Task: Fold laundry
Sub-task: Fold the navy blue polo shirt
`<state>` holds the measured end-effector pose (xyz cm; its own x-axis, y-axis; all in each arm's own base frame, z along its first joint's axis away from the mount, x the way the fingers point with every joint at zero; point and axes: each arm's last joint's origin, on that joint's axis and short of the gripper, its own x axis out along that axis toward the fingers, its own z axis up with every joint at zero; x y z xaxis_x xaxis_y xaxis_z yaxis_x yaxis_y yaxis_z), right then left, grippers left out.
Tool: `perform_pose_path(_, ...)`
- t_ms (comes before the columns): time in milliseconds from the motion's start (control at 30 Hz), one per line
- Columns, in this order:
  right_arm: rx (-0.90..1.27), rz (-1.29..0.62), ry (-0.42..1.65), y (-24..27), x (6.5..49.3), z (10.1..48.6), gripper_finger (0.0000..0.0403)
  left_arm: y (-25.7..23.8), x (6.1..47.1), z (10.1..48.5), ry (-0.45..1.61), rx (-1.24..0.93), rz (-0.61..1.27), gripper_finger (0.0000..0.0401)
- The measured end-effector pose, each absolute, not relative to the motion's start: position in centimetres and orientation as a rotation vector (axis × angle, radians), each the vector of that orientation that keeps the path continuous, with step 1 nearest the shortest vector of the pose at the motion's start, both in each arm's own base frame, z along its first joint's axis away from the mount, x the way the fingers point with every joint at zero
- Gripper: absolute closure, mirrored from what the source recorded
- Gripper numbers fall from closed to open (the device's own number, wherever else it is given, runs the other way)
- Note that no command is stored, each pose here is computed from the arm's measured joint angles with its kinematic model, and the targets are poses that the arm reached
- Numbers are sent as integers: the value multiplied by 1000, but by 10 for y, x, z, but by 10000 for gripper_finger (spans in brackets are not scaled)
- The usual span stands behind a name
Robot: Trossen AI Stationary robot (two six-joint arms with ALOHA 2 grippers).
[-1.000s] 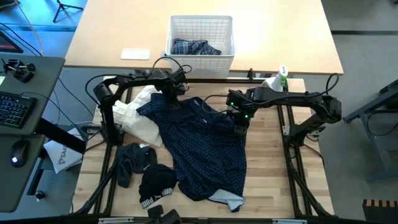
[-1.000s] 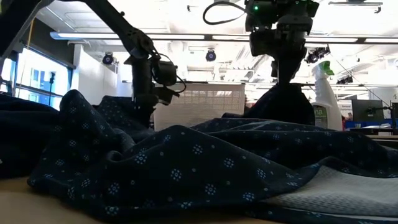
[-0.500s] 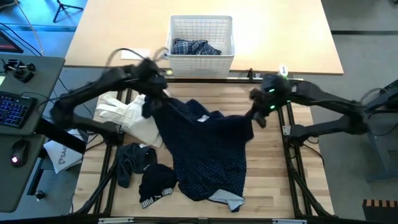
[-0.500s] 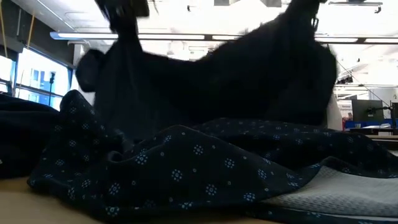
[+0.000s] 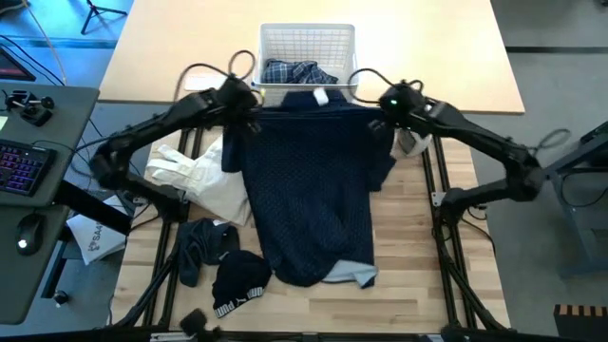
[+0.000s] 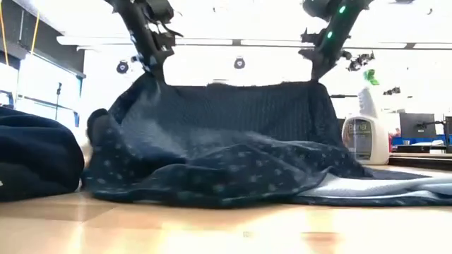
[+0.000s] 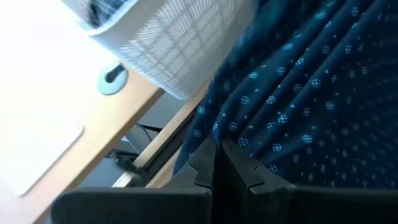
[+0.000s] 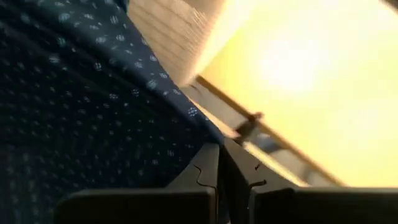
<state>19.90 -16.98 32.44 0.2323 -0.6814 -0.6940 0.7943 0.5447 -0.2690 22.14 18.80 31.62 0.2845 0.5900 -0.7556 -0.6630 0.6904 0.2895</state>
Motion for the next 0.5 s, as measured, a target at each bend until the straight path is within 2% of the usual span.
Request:
perform_pose_path(167, 83, -1121, 1028, -203, 210, 291, 365, 211, 239, 280, 1057, -160, 846, 367)
perform_pose_path(367, 241, -1230, 987, -216, 204, 281, 282, 227, 238, 261, 1113, -208, 991, 292)
perform_pose_path(500, 281, -1034, 964, -203, 204, 292, 248, 218, 233, 272, 1105, -229, 952, 256)
